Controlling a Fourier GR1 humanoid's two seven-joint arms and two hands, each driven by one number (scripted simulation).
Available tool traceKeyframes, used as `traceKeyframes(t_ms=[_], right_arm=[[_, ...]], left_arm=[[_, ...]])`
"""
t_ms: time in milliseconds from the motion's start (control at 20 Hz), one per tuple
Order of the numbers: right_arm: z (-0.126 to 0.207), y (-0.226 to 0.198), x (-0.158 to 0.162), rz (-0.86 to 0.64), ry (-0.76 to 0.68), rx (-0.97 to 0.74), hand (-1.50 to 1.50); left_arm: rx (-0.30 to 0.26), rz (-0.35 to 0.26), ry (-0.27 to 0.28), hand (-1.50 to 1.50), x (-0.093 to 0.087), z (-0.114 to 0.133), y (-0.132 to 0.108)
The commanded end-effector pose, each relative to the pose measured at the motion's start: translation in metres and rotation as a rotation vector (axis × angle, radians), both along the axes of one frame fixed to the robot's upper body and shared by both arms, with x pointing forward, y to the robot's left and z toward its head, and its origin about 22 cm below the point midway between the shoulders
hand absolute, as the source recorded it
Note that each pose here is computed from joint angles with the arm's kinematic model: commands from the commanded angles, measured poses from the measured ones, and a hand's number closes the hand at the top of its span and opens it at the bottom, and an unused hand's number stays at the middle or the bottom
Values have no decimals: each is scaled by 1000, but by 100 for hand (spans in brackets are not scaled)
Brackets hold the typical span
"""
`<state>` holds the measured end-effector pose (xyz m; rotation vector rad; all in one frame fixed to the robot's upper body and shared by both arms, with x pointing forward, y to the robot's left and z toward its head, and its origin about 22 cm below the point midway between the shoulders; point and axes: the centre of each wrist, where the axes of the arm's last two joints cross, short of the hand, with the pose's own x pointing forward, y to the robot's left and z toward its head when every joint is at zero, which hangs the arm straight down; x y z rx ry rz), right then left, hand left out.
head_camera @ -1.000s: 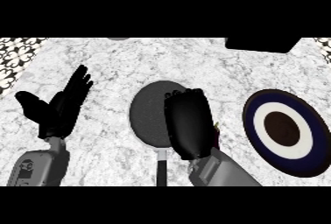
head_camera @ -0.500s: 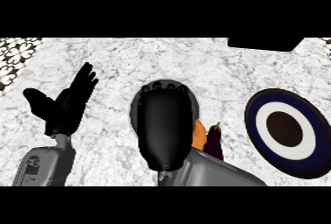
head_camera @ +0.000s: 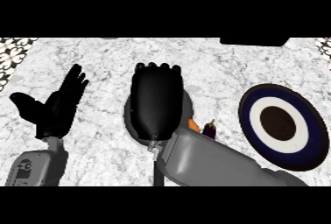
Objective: Pick the croissant from the plate and place it in the pan
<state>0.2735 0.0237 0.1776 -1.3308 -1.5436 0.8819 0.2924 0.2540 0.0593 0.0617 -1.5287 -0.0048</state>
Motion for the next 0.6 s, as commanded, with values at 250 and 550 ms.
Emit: traceKeyframes(t_ms=[250,550], right_arm=[[-65,-11,34,-52,66,155,150],[-103,-14,54,-19,93,153,150]], left_arm=[[9,7,-13,0,-12,12,5],[-22,24,-5,0,-4,7,13]])
